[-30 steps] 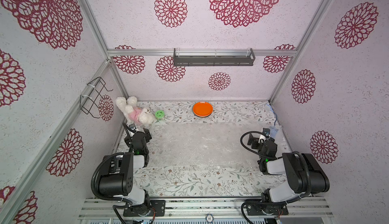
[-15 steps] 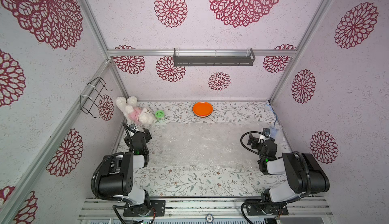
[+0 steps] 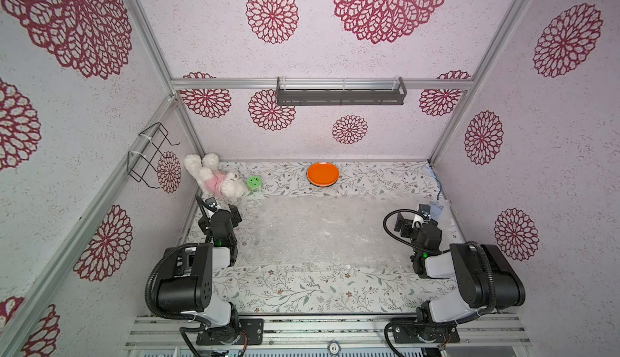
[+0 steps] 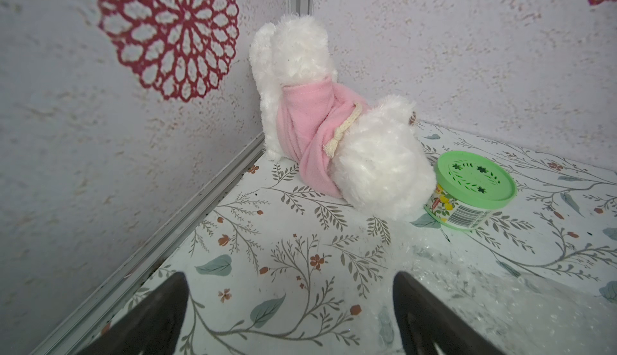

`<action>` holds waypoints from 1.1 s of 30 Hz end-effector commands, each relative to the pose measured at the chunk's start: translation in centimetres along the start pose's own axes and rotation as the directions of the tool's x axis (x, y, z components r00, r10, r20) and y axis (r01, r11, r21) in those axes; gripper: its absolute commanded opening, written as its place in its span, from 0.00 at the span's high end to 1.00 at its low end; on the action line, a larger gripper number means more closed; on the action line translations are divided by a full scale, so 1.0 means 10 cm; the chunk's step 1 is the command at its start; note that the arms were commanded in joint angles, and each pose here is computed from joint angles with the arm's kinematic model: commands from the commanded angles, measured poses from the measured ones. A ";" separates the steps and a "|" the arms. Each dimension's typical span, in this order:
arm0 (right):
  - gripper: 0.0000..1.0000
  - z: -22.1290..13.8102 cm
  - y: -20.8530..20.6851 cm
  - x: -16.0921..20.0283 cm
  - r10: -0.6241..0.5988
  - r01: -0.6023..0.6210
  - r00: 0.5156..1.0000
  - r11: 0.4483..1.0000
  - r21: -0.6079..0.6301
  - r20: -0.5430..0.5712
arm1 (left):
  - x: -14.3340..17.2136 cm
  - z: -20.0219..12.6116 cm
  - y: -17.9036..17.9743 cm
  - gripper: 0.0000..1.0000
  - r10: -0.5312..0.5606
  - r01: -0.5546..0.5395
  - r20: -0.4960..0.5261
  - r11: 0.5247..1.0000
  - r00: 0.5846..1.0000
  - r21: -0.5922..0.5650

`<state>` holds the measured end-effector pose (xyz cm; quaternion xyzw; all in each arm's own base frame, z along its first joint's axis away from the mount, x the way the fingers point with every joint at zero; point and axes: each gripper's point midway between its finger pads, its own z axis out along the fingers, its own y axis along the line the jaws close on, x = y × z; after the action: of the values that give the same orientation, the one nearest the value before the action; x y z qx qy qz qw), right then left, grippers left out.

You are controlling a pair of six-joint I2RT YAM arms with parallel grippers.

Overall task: Unpack dinner plates from bubble wrap
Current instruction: Reset both arms

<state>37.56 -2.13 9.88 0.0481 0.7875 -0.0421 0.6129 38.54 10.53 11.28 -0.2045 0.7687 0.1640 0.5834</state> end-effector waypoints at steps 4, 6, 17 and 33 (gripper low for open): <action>0.01 0.01 0.03 -0.14 -0.007 0.007 0.999 1.000 -0.010 0.045 | -0.10 -0.02 -0.02 0.03 -0.009 0.008 0.030 1.000 1.000 0.009; 0.01 0.01 0.03 -0.14 -0.007 0.008 0.999 1.000 -0.009 0.046 | -0.10 -0.01 -0.03 0.03 -0.008 0.007 0.028 1.000 1.000 0.010; 0.01 0.01 0.03 -0.14 -0.007 0.008 0.999 1.000 -0.009 0.045 | -0.10 -0.02 -0.02 0.03 -0.005 0.005 0.030 1.000 1.000 0.011; 0.01 0.01 0.03 -0.13 -0.007 0.008 0.999 1.000 -0.010 0.044 | -0.09 -0.04 -0.08 0.03 -0.012 0.010 0.031 0.998 0.999 0.069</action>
<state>37.56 -2.13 9.89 0.0481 0.7874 -0.0421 0.6131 37.72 10.49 11.06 -0.2030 0.7641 0.1541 0.5926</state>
